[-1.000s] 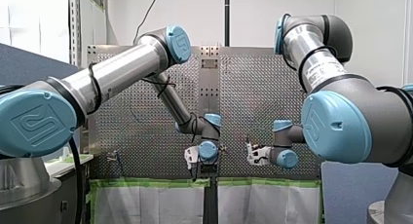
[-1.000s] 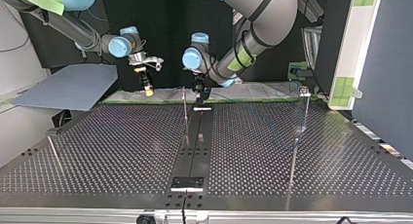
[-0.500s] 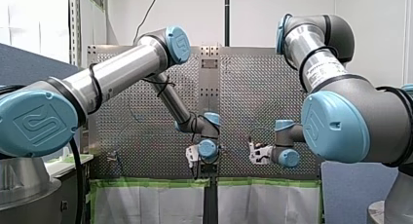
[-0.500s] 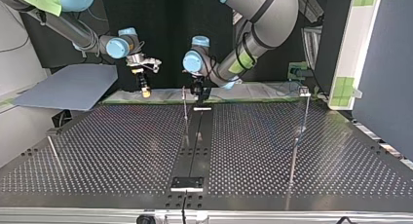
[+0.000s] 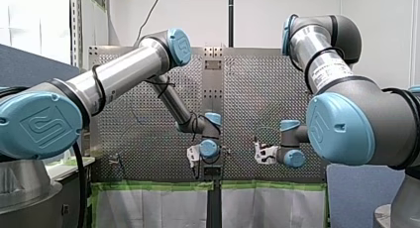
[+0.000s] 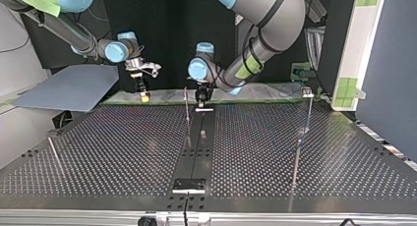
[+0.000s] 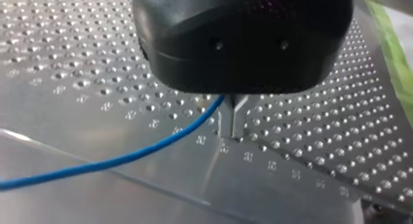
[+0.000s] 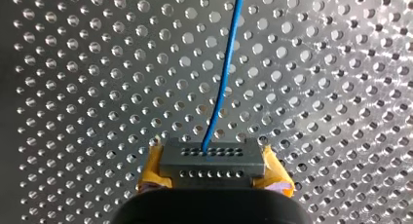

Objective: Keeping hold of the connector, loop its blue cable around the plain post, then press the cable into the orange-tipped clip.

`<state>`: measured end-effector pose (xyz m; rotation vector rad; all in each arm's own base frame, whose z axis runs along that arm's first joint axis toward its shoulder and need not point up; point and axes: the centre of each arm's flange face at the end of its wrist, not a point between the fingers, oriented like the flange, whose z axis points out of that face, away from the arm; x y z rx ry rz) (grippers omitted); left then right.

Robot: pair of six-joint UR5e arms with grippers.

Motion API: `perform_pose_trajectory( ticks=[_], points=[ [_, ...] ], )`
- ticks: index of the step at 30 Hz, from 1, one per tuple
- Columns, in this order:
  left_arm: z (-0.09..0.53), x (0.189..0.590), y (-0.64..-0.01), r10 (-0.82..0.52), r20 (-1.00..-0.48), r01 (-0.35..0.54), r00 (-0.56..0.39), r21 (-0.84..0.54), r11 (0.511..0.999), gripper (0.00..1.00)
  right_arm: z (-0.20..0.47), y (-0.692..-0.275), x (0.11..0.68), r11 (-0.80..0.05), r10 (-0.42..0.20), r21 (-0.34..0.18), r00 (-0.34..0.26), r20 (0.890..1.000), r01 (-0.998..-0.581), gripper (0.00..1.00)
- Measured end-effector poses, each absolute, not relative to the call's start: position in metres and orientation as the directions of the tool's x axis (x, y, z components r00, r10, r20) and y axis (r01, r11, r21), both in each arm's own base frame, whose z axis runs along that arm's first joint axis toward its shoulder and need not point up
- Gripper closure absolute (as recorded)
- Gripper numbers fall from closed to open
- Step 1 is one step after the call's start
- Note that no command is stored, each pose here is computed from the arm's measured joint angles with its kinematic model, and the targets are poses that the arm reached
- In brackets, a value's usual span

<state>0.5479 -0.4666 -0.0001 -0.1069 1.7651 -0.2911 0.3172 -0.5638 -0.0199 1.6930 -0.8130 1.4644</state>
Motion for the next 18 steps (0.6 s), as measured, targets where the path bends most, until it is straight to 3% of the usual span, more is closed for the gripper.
perform_pose_trajectory(
  ticks=[18],
  points=[
    [0.008, 0.571, -0.455, -0.228, -0.954, 0.070, -0.196, -0.246, 0.967, 1.00, -0.011, -0.580, 0.314, -0.514, 0.015, 0.107, 0.115, 0.993, -0.851, 1.00]
  ],
)
